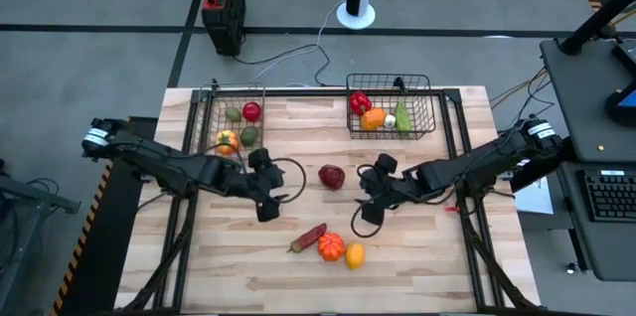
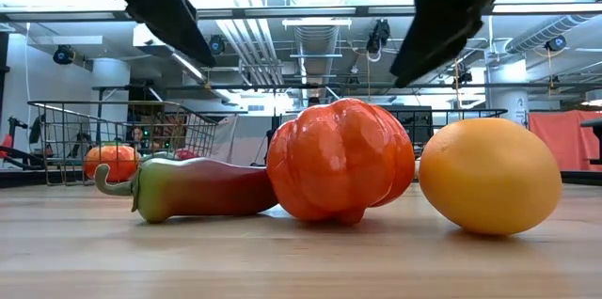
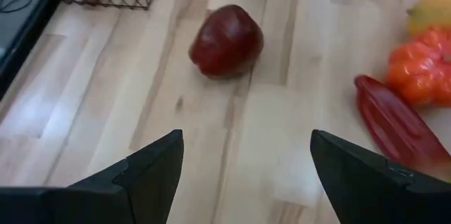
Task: Sort produce into baskets
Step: Put the chili pepper into the black wire basket
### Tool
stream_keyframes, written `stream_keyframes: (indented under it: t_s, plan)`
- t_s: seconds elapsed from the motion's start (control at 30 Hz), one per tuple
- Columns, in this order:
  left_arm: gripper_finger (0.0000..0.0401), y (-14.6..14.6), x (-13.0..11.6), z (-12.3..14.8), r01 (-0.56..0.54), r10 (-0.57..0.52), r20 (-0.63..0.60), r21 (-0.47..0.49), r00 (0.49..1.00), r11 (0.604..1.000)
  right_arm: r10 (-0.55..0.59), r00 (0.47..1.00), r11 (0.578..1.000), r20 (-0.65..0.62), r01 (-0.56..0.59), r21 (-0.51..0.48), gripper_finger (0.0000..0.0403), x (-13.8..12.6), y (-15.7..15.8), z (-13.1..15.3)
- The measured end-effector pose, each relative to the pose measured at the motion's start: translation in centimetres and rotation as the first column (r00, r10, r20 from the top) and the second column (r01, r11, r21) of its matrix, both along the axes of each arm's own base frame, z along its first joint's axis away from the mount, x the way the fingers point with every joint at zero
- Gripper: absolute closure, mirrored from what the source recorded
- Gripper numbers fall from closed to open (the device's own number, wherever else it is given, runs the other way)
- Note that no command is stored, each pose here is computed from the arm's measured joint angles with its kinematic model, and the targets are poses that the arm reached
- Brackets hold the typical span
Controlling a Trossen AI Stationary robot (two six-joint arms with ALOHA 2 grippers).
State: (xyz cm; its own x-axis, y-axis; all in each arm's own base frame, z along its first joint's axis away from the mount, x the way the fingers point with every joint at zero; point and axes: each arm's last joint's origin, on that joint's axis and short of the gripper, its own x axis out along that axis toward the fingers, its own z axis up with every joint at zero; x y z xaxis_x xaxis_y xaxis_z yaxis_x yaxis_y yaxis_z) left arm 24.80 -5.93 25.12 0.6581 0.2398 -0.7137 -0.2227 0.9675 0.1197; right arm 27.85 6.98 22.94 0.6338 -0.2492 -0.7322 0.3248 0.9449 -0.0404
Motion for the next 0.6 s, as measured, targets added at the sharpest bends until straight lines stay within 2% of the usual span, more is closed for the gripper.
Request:
stream_keyframes:
  t_s: [0.3, 0.6]
  plan:
    - [0.0111, -1.5, 0.8, -1.2, 0.072, -0.073, -0.022, -0.035, 0.997, 0.997, 0.096, 0.992, 0.971, -0.085, -0.075, 0.225, 0.0042, -0.4, 0.7, -0.1]
    - [0.0111, -5.6, 1.6, -4.2, 0.142, -0.146, -0.076, -0.056, 0.986, 0.988, 0.137, 0.986, 0.966, -0.091, -0.112, 0.234, 0.0042, -0.8, 1.9, -0.1]
